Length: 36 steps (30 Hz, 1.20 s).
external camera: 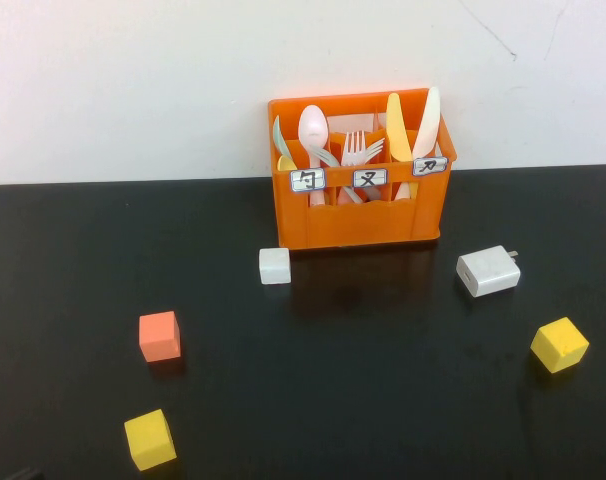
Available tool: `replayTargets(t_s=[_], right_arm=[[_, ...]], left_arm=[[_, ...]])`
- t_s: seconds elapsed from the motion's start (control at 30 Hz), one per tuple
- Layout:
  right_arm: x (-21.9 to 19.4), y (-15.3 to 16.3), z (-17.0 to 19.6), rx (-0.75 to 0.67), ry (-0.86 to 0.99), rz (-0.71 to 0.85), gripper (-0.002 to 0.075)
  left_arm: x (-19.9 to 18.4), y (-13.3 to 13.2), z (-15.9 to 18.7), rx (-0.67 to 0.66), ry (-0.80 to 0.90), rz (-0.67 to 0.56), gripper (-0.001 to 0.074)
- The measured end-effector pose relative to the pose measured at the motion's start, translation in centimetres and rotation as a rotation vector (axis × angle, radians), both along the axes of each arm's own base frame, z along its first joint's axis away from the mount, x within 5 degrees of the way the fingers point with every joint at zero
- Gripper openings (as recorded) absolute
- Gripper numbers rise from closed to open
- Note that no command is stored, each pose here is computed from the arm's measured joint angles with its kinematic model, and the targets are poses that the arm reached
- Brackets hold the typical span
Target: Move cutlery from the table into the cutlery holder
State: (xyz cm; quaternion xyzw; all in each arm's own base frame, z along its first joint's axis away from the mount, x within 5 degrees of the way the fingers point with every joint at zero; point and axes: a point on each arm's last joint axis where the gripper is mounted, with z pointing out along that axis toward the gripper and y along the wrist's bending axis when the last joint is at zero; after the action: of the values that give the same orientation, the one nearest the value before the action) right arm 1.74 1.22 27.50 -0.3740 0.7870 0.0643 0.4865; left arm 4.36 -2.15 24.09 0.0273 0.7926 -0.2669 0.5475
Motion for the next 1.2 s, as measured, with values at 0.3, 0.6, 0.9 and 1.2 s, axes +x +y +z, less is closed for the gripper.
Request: replayTargets(t_s=[0.3, 0.6, 0.9, 1.2], right_arm=[[0.0, 0.0, 0.0, 0.002, 0.006, 0.002, 0.0], [0.0, 0.0, 0.0, 0.001, 0.008, 0.002, 0.0], [-0.1, 0.0, -0.1, 0.0, 0.012, 0.003, 0.0], [-0.1, 0.0, -0.1, 0.0, 0.012, 0.003, -0.0001]], left_arm=[[0.0, 0.0, 0.0, -0.001, 0.0, 0.0, -0.0001], [-0.2, 0.7, -0.1, -0.008, -0.004, 0.123, -0.0001], [0.0, 1.5, -2.3, 0.137, -0.071, 0.29, -0.0001], [1.0, 1.5, -6.0, 0.031, -0.069, 0.37, -0.0001]])
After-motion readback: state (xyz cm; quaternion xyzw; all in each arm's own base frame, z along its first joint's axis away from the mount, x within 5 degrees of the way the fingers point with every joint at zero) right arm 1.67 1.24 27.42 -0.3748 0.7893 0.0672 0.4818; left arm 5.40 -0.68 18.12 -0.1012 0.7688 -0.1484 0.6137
